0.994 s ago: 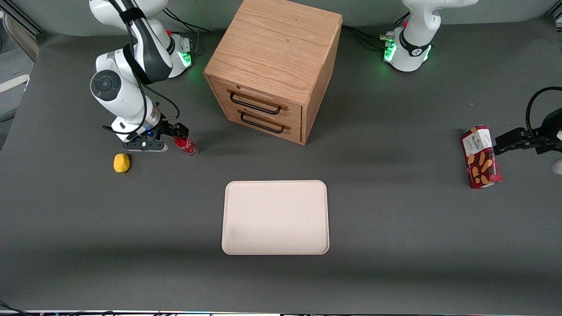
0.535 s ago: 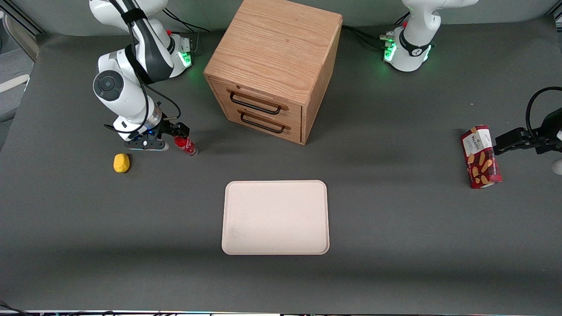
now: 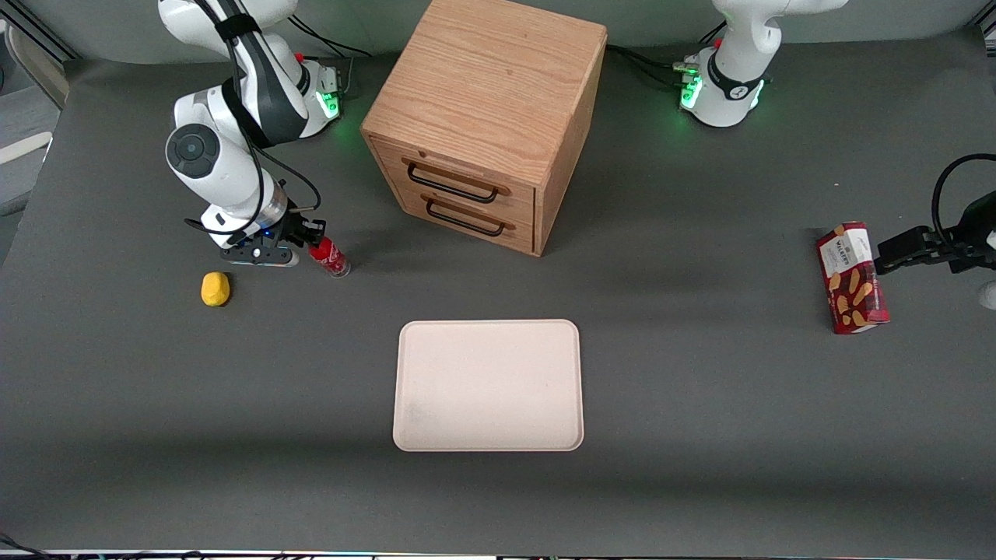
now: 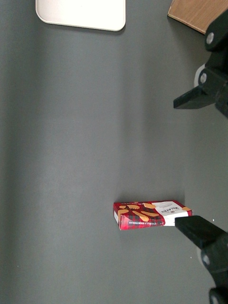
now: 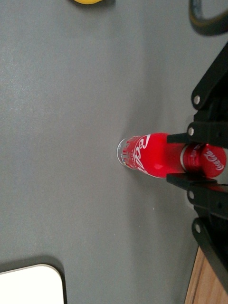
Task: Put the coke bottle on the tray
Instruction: 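Close the right gripper on the bottle and lift it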
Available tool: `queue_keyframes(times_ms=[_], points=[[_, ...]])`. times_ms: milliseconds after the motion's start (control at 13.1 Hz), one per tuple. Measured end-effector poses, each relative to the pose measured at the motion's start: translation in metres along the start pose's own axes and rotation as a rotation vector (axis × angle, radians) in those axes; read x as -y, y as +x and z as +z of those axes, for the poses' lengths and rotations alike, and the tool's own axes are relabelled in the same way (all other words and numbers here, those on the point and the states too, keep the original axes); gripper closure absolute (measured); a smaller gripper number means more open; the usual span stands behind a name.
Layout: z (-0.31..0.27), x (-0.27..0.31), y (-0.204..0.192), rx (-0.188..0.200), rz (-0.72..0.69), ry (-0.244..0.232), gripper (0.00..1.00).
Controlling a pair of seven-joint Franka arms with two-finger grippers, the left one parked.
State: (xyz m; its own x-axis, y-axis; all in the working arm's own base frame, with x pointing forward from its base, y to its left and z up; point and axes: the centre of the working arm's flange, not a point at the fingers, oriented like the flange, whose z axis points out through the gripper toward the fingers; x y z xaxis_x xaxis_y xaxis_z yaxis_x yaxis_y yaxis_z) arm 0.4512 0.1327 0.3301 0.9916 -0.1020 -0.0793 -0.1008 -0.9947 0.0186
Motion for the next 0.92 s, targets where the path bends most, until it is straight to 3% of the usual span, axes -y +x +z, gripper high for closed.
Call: queue_keyframes(times_ms=[459, 688, 918], points=[[-0.011, 0.001, 0.003, 0.022, 0.0, -0.008, 0.71], [-0.082, 0.006, 0.022, 0.066, 0.005, -0.022, 0.71], [-0.173, 0.002, 0.031, 0.068, 0.029, 0.018, 0.71]])
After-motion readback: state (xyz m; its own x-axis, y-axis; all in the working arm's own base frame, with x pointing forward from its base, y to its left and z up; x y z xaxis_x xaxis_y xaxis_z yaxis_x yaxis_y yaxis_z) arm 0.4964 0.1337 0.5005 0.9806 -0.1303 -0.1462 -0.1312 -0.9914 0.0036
